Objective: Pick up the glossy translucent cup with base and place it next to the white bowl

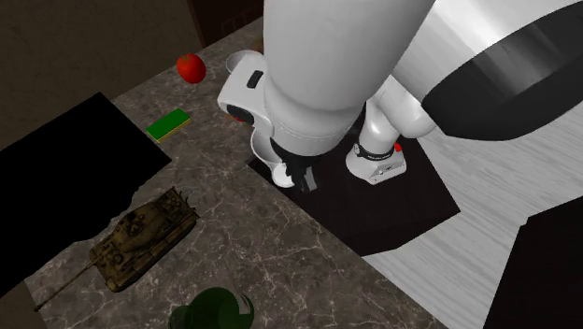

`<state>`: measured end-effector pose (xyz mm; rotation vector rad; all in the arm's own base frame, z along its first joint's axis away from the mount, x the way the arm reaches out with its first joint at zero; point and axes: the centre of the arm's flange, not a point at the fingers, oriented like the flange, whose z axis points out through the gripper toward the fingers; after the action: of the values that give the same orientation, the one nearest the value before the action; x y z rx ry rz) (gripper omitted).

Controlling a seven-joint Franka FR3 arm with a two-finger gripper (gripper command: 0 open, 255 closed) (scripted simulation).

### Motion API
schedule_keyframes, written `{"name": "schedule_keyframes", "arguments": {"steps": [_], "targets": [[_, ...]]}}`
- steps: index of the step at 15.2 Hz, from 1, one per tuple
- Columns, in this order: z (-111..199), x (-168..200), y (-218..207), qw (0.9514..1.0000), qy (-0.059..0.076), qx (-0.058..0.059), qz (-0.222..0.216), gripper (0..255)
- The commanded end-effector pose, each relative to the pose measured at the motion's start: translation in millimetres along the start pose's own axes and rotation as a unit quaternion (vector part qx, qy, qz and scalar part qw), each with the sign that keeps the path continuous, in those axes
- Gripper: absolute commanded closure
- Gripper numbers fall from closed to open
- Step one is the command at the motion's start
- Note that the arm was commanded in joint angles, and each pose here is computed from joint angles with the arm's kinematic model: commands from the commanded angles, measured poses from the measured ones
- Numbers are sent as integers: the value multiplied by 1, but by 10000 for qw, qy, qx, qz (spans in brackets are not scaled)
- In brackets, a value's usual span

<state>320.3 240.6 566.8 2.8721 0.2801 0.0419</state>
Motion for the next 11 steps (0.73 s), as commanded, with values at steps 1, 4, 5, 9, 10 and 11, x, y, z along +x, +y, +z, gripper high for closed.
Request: {"name": "schedule_keyframes", "arguments": {"steps": [1,4,5,9,10,11], "targets": [[6,-12,24,10000,0,7,-6,255],[15,-30,58,10000,0,7,-6,255],[18,-36,69,10000,0,7,-6,255],[29,-60,115,10000,0,7,-6,255],[32,-66,126,10000,0,7,-6,255],[35,-72,137,10000,0,7,-6,255]]}}
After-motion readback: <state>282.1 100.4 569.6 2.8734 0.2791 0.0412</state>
